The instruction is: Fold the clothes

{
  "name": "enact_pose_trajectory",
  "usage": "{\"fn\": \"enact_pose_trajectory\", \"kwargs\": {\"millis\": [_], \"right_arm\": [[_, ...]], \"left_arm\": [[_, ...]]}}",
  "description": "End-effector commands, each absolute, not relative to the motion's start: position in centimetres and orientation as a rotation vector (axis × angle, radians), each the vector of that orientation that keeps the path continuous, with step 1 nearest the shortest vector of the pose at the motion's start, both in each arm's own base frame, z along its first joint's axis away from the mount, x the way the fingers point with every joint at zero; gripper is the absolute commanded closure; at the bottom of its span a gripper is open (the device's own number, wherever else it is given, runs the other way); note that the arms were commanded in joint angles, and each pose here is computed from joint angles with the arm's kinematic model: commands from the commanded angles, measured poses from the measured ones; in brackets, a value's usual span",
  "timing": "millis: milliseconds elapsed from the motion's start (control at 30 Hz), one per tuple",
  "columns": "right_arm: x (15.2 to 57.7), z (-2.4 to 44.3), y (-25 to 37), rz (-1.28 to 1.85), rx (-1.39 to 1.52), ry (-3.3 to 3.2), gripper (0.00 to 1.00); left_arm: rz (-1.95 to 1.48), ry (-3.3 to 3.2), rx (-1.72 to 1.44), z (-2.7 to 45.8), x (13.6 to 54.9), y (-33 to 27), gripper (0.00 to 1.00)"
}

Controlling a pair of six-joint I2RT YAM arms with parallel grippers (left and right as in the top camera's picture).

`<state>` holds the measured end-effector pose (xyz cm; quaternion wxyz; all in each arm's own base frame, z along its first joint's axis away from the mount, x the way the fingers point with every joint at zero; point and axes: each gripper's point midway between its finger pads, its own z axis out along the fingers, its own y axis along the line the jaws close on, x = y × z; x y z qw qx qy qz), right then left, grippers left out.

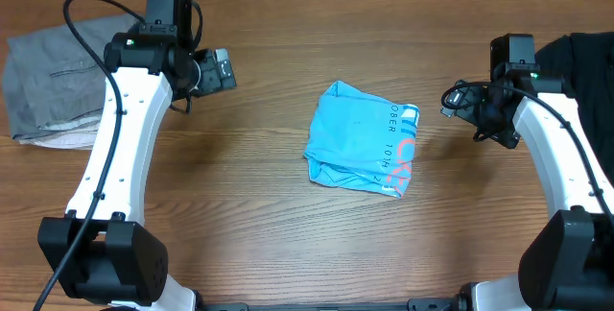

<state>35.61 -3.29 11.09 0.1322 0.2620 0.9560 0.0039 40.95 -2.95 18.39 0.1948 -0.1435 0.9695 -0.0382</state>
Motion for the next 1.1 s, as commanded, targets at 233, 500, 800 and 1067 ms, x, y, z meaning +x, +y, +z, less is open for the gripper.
{"fn": "enact_pose_trajectory", "kwargs": {"millis": [233, 500, 800, 1067], "right_arm": [[35.9, 11.7, -3.5, -0.007, 0.754, 2.752, 0.0], [35.9, 11.7, -3.5, -0.007, 0.753, 2.752, 0.0], [36.0, 11.7, -3.6, -0.005, 0.752, 2.746, 0.0], [36.0, 11.7, -3.6, -0.005, 0.752, 2.746, 0.0]], "left_arm": [[-0.493, 2.785, -0.317, 18.6, 39.3, -13.4, 0.96], [-0.536, 2.9, -0.076, 13.0, 36.6, -25.9, 0.96], [-0.53, 3.001, 0.03, 3.4, 34.4, -34.0, 0.96], [-0.213, 3.16, 0.118, -2.1, 31.5, -30.8, 0.96]]}}
